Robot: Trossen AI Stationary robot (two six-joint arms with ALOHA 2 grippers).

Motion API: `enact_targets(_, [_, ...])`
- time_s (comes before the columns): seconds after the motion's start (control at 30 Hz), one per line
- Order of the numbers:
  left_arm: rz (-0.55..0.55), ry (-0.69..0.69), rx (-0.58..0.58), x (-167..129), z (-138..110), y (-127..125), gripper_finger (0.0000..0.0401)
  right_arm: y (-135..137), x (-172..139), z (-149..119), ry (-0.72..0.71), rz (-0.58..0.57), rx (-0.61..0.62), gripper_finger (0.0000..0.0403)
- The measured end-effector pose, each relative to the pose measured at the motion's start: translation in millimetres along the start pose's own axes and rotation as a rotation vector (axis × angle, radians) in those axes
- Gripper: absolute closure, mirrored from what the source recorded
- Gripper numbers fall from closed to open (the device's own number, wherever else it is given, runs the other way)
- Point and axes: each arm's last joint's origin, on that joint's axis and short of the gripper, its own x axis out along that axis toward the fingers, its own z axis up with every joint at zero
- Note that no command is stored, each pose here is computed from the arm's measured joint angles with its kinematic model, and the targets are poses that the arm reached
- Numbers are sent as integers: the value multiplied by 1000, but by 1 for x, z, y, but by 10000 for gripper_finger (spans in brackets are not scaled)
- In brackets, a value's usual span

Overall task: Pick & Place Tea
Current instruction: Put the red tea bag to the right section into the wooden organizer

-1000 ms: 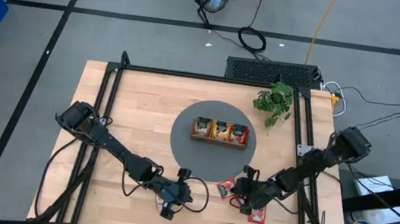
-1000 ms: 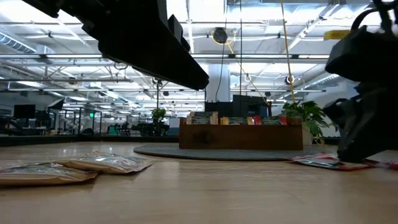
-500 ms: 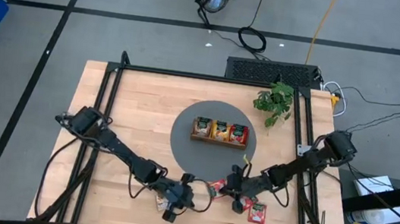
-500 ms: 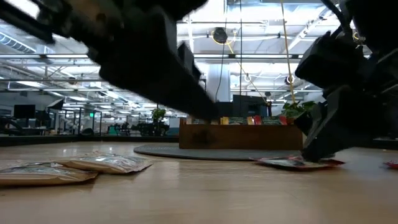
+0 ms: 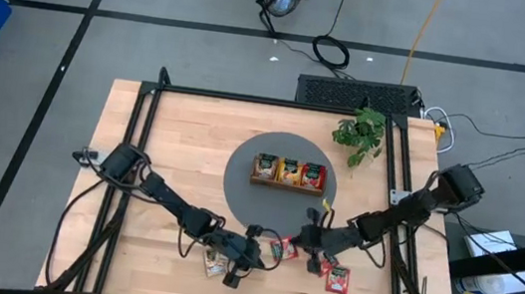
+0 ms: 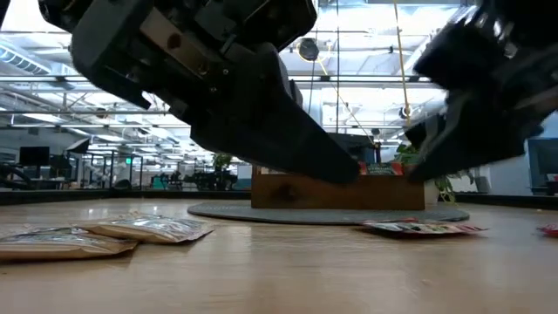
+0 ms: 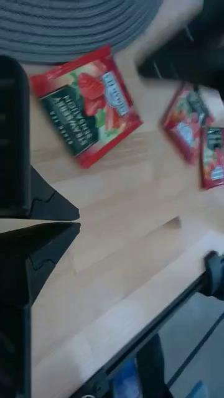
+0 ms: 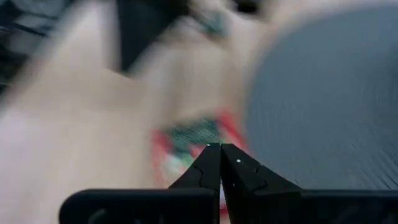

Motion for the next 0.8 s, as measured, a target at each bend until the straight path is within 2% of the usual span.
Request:
enact_targets(0.17, [48, -1, -9, 2, -2, 9, 380, -11, 5, -14, 114, -87, 102, 403])
enact_targets(0.27, [109, -7, -26, 5, -4, 17, 380, -13, 9, -19, 127, -119, 130, 403])
enact_targets(0.47, [119, 45, -84, 14, -19, 29, 380, -7, 9, -21, 112, -103, 238, 403])
enact_targets(0.63, [127, 29, -107, 19, -22, 36, 380, 10, 5, -22, 85, -30, 233, 403])
enact_targets(0.8, [150, 14, -122, 19, -21, 39, 380, 18, 2, -25, 93, -8, 246, 403])
